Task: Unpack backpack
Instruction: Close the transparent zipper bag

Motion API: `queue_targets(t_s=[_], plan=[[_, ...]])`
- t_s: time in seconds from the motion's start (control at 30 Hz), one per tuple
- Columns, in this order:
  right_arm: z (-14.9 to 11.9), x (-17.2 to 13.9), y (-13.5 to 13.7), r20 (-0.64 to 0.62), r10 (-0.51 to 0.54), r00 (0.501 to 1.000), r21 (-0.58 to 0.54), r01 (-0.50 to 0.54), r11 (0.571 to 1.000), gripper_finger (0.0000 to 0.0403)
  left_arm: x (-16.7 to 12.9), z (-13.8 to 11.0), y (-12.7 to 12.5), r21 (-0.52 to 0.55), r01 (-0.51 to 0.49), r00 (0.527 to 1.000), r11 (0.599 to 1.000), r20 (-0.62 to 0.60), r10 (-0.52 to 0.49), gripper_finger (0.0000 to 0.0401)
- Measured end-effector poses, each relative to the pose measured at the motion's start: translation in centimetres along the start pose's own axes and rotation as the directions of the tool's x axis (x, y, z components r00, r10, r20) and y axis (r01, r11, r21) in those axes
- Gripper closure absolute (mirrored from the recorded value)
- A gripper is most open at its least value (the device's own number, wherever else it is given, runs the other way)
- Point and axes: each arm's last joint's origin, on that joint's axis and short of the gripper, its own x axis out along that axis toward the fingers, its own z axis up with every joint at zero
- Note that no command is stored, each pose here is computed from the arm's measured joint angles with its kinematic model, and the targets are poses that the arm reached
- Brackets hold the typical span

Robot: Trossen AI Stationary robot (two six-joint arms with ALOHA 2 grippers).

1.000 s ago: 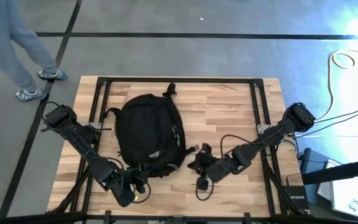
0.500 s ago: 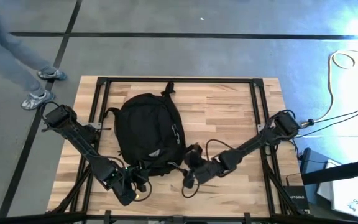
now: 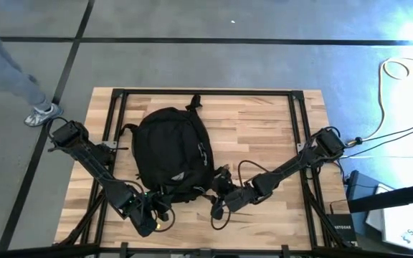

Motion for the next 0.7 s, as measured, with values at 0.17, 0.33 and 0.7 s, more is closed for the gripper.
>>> queue_targets(t_s=[0.17, 0.33, 0.7], plan=[[0.20, 0.15, -0.20, 0.006, -0.003, 1.000, 0.015, 0.003, 1.000, 0.0361, 0.00, 0.00, 0.00, -0.001, 0.000, 1.000, 1.000, 0.000, 0.000, 0.0400], [0.51, 0.25, -0.10, 0.013, 0.036, 0.999, 0.003, -0.036, 0.999, 0.0395, -0.01, -0.01, 0.01, -0.001, -0.003, 1.000, 1.000, 0.000, 0.003, 0.0400], [0.40, -0.72, -0.86, -0.066, -0.042, 0.997, -0.021, 0.041, 0.999, 0.0402, 0.02, -0.03, 0.00, 0.004, 0.000, 1.000, 1.000, -0.001, 0.000, 0.0400]])
